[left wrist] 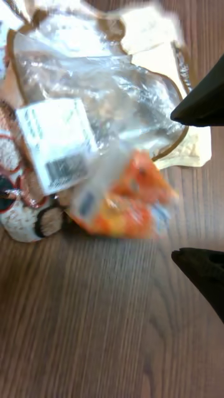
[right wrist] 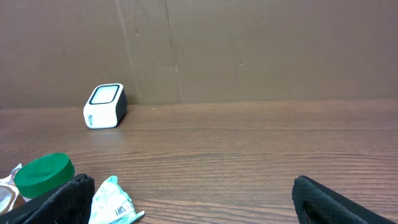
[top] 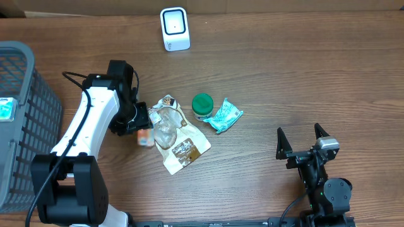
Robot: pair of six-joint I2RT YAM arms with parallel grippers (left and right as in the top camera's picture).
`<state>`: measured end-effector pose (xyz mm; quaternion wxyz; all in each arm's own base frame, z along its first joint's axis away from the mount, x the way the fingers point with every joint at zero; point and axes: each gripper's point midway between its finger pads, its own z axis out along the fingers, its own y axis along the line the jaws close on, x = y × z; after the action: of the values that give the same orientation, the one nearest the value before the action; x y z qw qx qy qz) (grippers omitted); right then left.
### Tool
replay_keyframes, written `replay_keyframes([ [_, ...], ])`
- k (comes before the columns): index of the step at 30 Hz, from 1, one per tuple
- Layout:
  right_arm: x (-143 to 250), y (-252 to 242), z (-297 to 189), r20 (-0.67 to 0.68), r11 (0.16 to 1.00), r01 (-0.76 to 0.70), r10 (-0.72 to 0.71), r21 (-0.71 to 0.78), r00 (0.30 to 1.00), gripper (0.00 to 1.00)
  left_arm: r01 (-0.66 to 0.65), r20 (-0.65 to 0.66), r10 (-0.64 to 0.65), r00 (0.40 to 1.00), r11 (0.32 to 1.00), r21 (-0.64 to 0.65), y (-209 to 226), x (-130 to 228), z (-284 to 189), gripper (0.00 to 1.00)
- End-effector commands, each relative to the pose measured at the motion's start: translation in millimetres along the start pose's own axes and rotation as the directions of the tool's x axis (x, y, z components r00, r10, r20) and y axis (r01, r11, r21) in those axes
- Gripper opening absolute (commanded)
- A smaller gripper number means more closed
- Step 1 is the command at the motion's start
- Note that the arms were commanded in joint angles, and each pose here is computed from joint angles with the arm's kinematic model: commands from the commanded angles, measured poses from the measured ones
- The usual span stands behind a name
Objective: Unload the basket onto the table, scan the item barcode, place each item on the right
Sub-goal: 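Carry the orange pack over and drop it left of the bread bag, then move the left gripper back into the basket toward the remaining pack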
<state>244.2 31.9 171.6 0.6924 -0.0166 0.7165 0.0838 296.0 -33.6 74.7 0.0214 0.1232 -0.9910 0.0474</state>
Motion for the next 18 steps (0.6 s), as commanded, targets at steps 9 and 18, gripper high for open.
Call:
replay_keyframes([
  [9,1.6,-2.4,0.2,0.004,1.0,0.001,-0.001,0.01,1.0,1.0,-0.004,0.329,-0.025,0.944,0.996,0.088,-16.5,-69.5,-148.1,0.45],
  [18,1.6,-2.4,0.2,0.004,1.0,0.001,-0.001,0.01,1.0,1.0,0.107,0.683,-0.205,0.701,0.977,0.183,45.7,-76.2,-329.5,0.61],
])
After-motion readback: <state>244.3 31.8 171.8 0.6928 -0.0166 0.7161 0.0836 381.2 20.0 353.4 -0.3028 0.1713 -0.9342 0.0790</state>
